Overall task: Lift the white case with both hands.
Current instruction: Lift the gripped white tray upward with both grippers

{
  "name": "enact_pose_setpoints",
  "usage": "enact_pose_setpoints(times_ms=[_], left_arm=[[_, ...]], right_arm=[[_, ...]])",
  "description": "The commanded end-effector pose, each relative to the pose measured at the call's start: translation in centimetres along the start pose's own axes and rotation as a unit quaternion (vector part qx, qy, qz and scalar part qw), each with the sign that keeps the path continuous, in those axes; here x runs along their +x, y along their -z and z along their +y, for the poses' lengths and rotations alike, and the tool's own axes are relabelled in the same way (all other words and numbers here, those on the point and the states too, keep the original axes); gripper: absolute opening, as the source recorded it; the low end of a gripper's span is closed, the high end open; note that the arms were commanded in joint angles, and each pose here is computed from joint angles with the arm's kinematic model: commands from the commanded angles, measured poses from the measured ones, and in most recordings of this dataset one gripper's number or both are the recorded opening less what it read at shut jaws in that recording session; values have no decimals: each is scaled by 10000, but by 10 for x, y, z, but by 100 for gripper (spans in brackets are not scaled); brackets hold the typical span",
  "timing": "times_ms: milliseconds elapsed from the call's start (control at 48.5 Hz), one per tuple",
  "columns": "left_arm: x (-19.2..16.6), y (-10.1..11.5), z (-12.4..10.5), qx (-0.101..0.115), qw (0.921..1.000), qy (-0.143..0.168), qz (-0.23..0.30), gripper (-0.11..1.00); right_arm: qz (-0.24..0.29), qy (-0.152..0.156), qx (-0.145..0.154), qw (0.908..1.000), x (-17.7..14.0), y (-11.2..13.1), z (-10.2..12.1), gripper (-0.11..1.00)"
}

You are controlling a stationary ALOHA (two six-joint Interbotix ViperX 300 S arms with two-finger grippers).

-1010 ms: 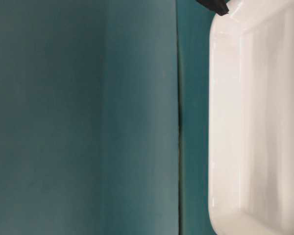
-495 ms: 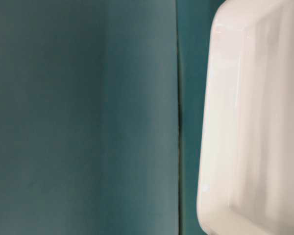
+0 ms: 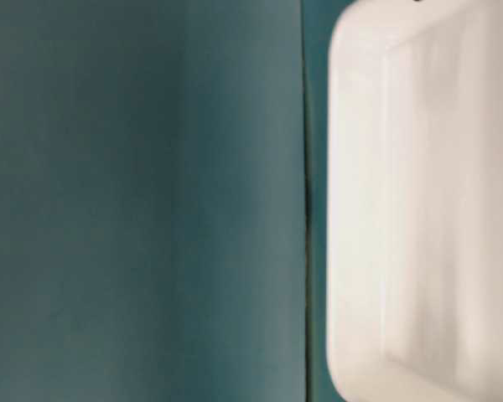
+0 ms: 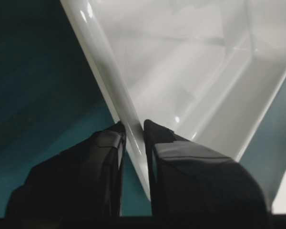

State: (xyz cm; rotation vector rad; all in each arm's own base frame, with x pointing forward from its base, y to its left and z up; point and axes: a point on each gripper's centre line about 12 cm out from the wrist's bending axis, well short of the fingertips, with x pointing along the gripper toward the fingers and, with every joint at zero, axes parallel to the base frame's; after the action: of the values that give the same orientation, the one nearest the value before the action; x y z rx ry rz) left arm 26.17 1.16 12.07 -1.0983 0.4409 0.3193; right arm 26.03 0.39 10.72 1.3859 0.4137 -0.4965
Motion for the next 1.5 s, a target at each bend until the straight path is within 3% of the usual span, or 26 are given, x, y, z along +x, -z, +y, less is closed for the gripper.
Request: enact_pose_setpoints(times_ms=[0, 103, 371, 557, 660, 845, 1072, 1319, 1484], left_arm=[[3, -12, -28, 9, 9993, 353, -132, 11], [-3, -21, -49, -105, 9986, 482, -181, 11], [-31, -32, -91, -149, 9981, 587, -100, 10], [-49, -35, -103, -518, 9959, 739, -79, 10], [-56, -36, -111, -607, 9941, 890, -86, 10], [-63, -41, -131, -607, 9916, 1141, -116, 10], [-69, -50, -155, -590, 9913, 1174, -95, 10], [-86, -62, -179, -854, 9852, 1478, -169, 10], [-101, -71, -197, -882, 9817, 1669, -238, 10]], right_arm=[[52, -278, 52, 9996, -1, 0, 25, 12], [226, -275, 110, 9993, -11, 1, 40, 12], [462, -428, 210, 9978, -41, -6, 75, 12], [532, -735, 276, 9955, -70, -14, 100, 12], [594, -799, 294, 9946, -83, -17, 110, 12], [689, -830, 311, 9937, -101, -20, 124, 12], [768, -1060, 321, 9909, -119, -22, 147, 12], [881, -1158, 321, 9888, -134, -23, 168, 12], [925, -1313, 435, 9861, -148, -26, 185, 12]])
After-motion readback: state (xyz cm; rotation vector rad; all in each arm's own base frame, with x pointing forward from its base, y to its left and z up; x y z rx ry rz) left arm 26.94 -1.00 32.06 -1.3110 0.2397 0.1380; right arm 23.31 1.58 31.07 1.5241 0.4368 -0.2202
